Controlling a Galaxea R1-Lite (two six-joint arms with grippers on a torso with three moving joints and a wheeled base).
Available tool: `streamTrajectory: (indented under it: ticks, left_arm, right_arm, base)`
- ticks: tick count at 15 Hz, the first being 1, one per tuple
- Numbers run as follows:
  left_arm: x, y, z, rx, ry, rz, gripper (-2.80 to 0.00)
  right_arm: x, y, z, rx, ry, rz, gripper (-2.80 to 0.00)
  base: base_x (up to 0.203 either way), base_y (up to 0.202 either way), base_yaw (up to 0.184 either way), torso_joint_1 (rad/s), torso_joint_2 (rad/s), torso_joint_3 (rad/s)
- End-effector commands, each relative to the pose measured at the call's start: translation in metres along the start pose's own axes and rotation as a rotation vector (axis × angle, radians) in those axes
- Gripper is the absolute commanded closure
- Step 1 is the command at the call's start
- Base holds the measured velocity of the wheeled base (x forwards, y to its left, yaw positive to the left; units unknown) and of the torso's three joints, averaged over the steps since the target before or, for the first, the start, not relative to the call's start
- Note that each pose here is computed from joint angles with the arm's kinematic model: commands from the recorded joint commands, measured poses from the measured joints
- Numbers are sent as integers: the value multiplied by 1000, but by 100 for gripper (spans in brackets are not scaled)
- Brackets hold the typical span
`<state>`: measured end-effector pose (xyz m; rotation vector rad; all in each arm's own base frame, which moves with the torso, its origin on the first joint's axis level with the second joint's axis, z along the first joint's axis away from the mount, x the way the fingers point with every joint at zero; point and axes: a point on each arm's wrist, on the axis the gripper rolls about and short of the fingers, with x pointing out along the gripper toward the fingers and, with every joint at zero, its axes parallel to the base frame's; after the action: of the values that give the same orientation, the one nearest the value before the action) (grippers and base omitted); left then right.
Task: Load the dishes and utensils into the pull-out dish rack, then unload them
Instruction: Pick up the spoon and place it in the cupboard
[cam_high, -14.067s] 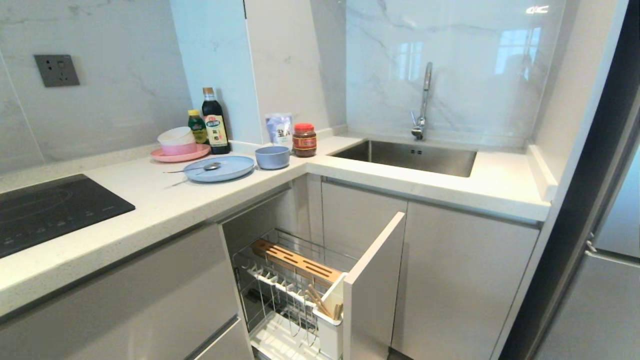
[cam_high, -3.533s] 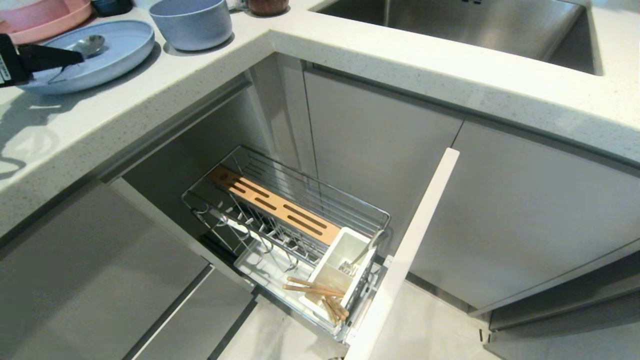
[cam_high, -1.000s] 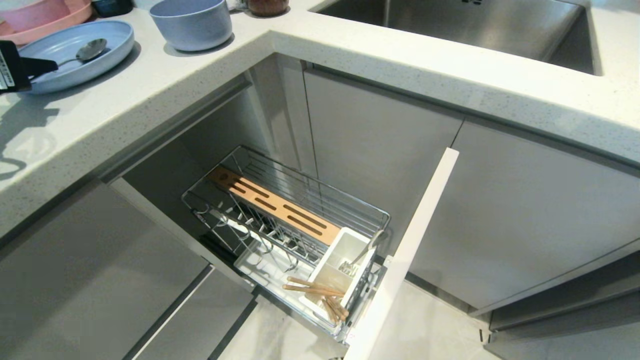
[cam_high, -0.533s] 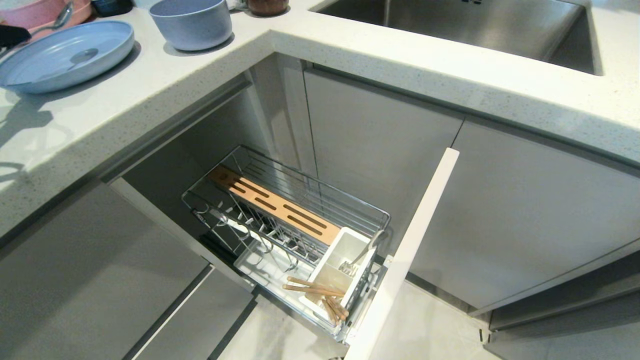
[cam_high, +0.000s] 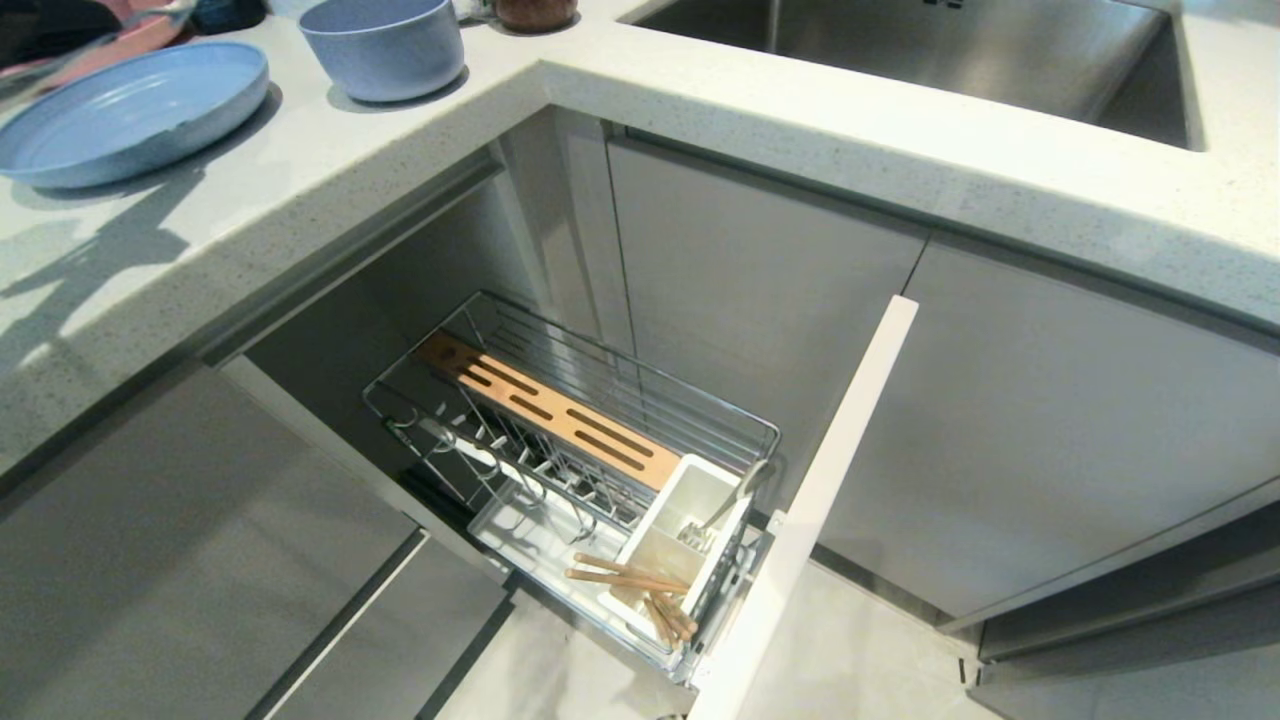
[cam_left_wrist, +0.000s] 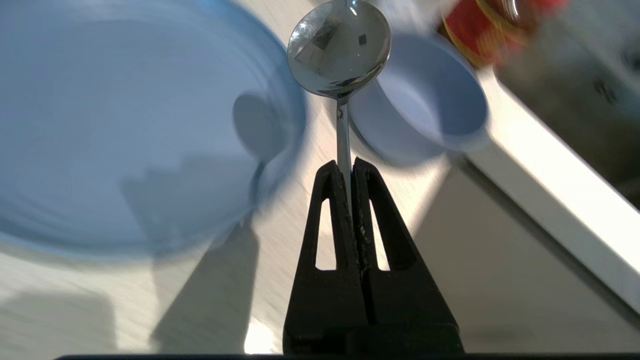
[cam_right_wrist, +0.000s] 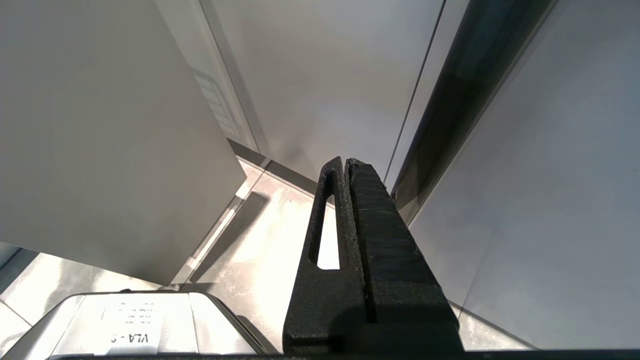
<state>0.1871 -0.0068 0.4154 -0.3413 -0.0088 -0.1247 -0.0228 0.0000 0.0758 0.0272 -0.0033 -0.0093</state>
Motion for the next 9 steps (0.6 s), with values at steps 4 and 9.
streamTrajectory:
  ticks: [4,9]
  left_arm:
    - [-7,-52,-57,11,302,-231,0]
    - [-9,-86,-117,88,526,-360,0]
  right_arm:
    - [0,0,0,0,-3,0,0]
    - [0,0,0,0,-3,0,0]
  base:
    - [0,0,0,0,0,0]
    - [0,0,0,0,0,0]
